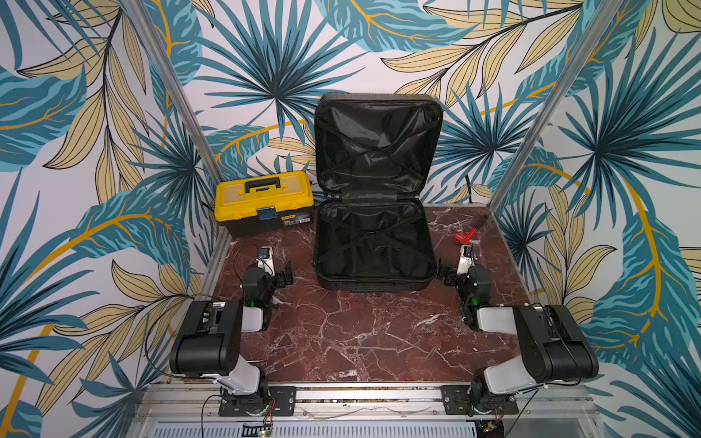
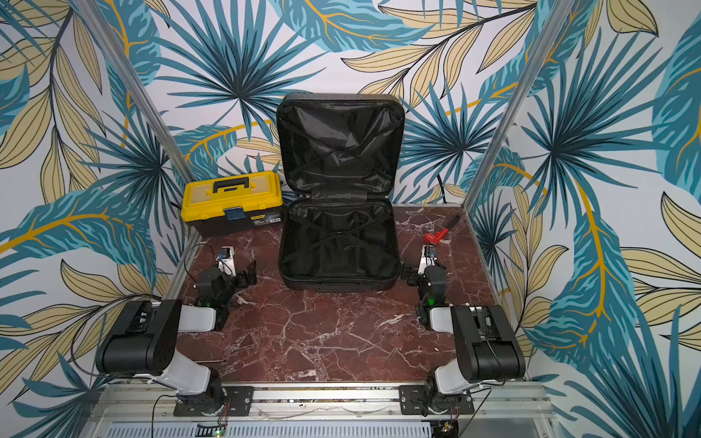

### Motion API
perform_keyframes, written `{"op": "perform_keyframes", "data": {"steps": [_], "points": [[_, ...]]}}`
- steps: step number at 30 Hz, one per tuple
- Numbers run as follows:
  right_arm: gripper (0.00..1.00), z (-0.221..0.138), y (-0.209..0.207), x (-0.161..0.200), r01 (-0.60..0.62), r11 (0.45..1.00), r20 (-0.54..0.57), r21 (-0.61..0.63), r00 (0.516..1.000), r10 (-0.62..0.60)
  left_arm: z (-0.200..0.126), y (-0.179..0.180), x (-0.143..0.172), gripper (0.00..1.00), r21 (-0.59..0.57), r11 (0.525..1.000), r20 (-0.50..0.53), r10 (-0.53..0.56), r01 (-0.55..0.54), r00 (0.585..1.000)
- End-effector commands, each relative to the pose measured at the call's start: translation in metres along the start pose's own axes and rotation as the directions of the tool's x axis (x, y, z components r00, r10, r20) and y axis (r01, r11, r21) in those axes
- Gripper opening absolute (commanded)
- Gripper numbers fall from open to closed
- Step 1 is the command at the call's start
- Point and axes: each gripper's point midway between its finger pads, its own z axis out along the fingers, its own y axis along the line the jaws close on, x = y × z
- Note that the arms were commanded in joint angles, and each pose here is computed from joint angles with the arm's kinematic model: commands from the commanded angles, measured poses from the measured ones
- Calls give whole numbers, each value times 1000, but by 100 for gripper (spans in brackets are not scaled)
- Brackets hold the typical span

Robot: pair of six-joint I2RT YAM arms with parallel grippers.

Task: Open the suitcase zippers
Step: Reset both arms

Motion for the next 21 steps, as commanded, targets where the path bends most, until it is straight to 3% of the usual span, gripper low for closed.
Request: {"op": "perform_keyframes", "data": {"steps": [1,10,13,15,19,21], "points": [[100,1,2,-2,12,1000,2,-9,1000,-12,1,1,-18,100,2,1000,55,8,-8,998],[100,1,3,-3,11,1000,7,-12,1000,-11,1,1,-18,99,2,1000,54,8,-8,998],[99,-24,8,-6,19,998,126,-63,992,-11,1,1,-18,99,2,1000,54,8,-8,998],[99,-27,1,-6,4,1000,147,-28,989,0,1,1,-18,99,1,1000,55,8,-9,998],[100,-2,-7,0,-12,999,8,45,1000,12,1,1,-18,99,2,1000,53,8,-9,999],[100,0,-7,-4,-8,999,2,43,1000,8,1,1,-18,99,2,1000,55,8,-9,998]]}}
